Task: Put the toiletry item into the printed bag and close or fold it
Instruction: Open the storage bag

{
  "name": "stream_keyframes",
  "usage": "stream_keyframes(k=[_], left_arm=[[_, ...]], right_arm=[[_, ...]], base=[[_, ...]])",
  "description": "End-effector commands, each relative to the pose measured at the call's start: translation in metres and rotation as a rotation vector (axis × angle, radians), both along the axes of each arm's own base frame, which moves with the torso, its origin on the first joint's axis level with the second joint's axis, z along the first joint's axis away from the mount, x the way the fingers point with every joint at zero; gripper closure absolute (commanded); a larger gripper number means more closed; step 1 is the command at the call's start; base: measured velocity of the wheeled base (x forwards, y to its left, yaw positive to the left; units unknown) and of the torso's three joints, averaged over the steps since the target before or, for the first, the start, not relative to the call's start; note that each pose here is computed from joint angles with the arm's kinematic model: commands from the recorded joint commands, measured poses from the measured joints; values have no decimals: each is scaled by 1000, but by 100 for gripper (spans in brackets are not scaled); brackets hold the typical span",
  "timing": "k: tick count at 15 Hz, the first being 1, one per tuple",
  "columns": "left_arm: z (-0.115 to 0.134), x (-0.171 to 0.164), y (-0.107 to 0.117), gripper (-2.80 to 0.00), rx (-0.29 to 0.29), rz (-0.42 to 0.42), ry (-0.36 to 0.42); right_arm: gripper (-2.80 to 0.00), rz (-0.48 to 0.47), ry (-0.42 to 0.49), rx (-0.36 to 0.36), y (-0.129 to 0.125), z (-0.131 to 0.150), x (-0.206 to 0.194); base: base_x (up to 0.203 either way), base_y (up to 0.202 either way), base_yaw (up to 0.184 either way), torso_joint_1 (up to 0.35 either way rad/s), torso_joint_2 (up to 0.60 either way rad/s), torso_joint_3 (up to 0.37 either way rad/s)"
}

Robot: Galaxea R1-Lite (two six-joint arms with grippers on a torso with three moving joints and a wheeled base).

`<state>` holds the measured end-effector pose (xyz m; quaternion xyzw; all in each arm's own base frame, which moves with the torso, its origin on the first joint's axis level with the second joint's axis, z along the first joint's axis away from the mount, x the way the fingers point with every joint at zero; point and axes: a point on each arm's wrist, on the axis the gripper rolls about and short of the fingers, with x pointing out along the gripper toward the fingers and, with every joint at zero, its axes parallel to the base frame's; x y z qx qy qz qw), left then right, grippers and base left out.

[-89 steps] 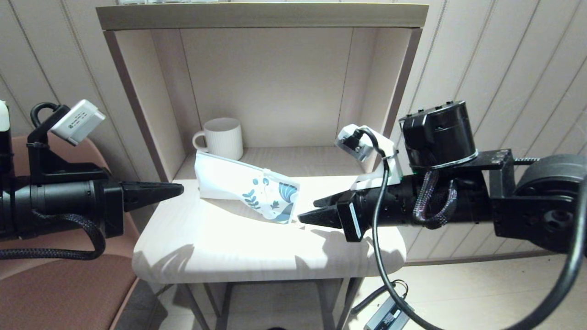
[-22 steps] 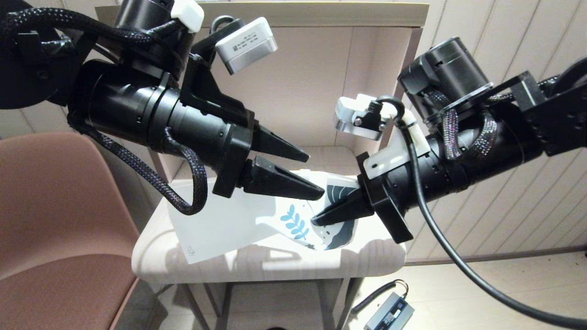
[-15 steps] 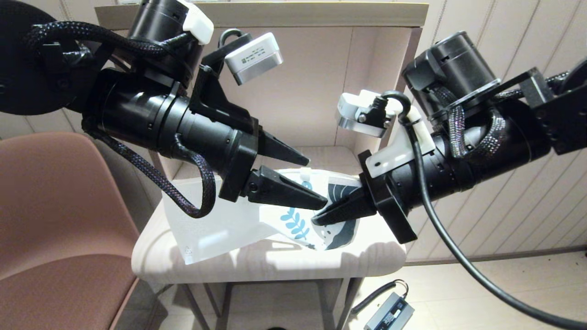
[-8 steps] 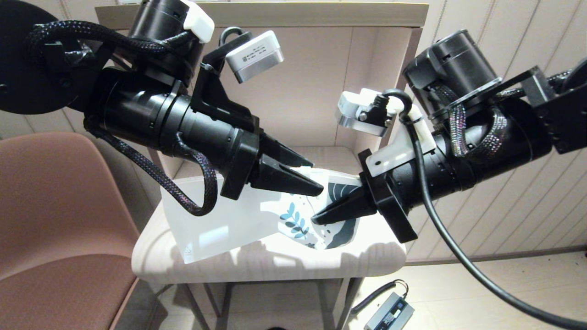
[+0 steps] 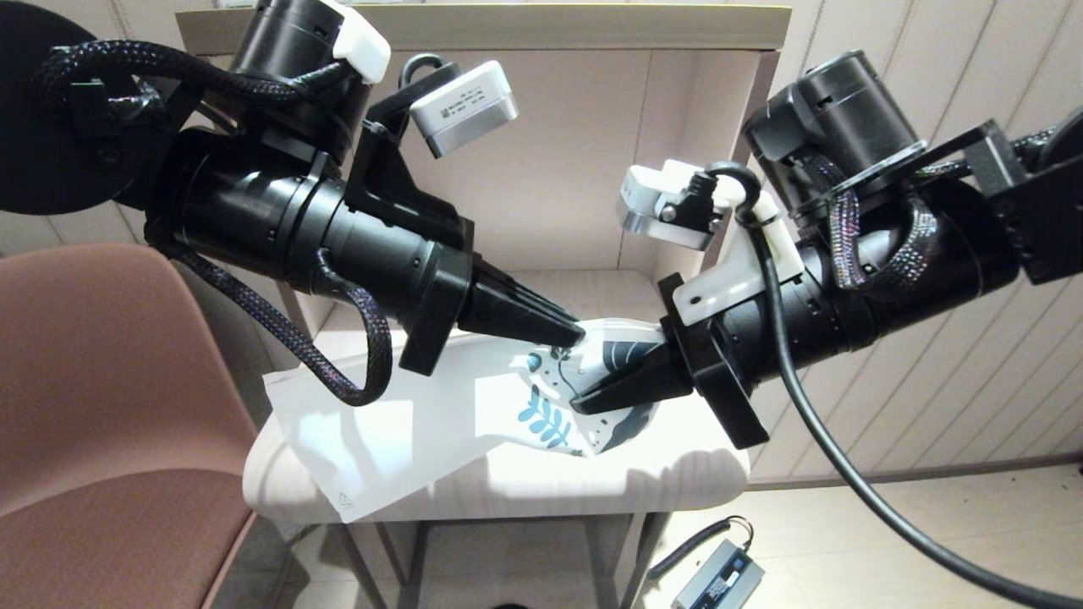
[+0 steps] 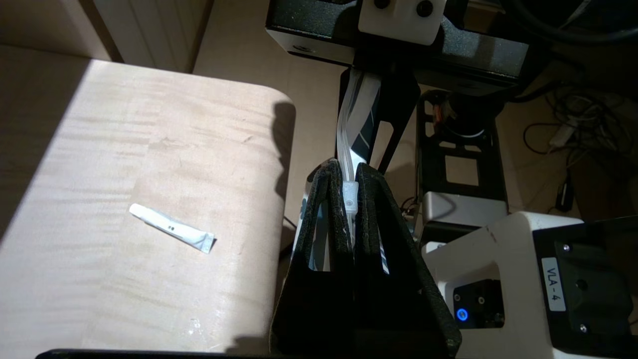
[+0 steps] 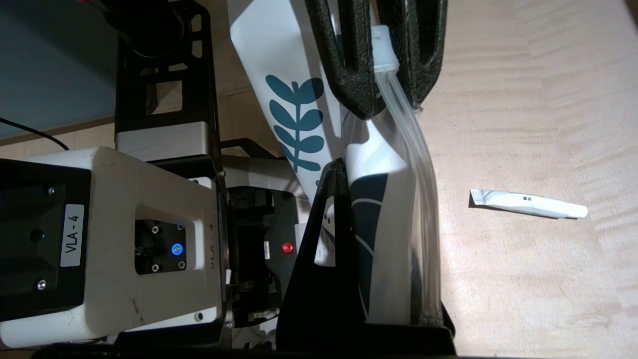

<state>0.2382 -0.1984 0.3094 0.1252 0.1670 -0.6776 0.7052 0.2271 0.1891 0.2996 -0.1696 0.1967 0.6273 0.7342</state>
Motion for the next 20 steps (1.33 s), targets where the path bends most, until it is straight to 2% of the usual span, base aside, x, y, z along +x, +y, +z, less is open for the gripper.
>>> stream_keyframes(k=[1,7,13,20], left_arm=[[-2,-2,1,0,5,-4,4],[-8,-4,4,0,22,-20,-14],[-3,-5,9,0,13,-6,-28],[-2,-10,31,0,19,41,-38]], right_arm=[[0,5,3,1,0,-1,0],[0,-4,-2,4,-7,1,-4],[0,-11,3,-2,-13,0,-10],[0,-25,-11,10,-21,5,-14]], base=[[0,0,0,0,0,0],[0,0,0,0,0,0],[0,0,0,0,0,0],[0,0,0,0,0,0]])
